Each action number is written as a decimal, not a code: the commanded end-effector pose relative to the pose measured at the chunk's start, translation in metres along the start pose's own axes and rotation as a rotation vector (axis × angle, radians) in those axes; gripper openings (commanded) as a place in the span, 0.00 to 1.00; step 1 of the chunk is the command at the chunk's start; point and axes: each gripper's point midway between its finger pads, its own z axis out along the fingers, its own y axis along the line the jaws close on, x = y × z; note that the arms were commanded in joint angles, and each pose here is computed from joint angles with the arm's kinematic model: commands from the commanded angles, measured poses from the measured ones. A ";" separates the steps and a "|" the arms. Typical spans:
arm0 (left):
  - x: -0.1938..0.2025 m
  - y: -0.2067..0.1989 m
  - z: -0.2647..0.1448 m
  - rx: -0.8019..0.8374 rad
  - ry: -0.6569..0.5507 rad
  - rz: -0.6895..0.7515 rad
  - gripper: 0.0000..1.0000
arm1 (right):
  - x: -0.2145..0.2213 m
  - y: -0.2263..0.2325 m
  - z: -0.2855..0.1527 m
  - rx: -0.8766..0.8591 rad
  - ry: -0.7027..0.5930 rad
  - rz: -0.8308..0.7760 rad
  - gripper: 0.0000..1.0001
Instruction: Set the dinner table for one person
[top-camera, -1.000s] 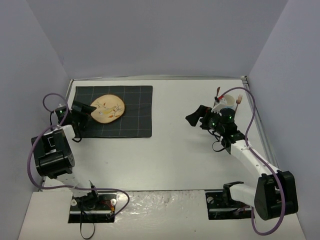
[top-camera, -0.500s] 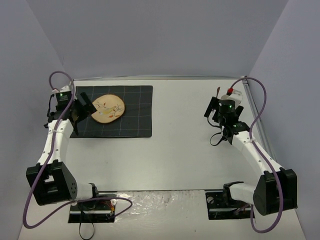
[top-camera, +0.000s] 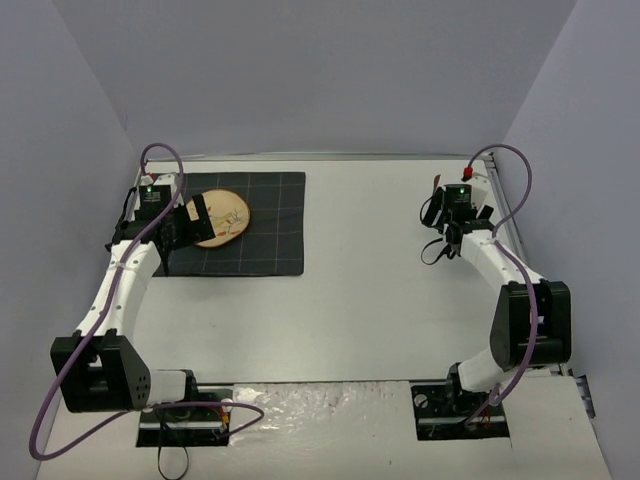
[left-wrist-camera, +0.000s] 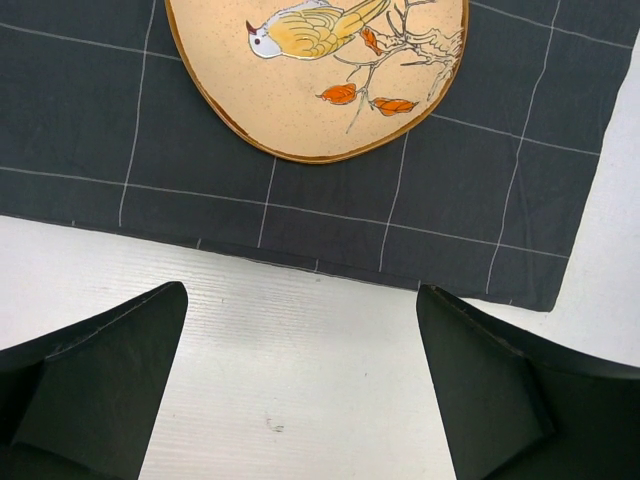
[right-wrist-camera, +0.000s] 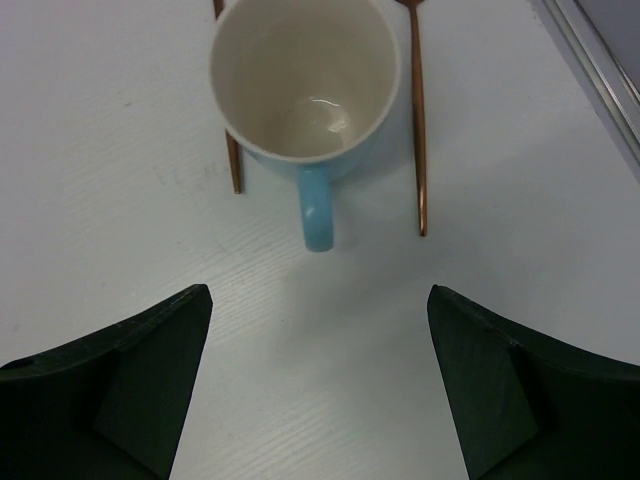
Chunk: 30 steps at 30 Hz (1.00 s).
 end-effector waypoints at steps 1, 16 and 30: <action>-0.018 -0.012 -0.016 0.055 -0.076 0.014 0.97 | -0.032 0.000 0.012 -0.028 -0.105 0.030 0.83; -0.018 -0.011 -0.016 0.050 -0.078 0.013 0.97 | -0.021 0.013 0.043 -0.124 -0.212 0.004 0.54; -0.016 -0.012 -0.012 0.052 -0.066 0.010 0.97 | -0.018 0.009 0.051 -0.109 -0.243 -0.050 0.39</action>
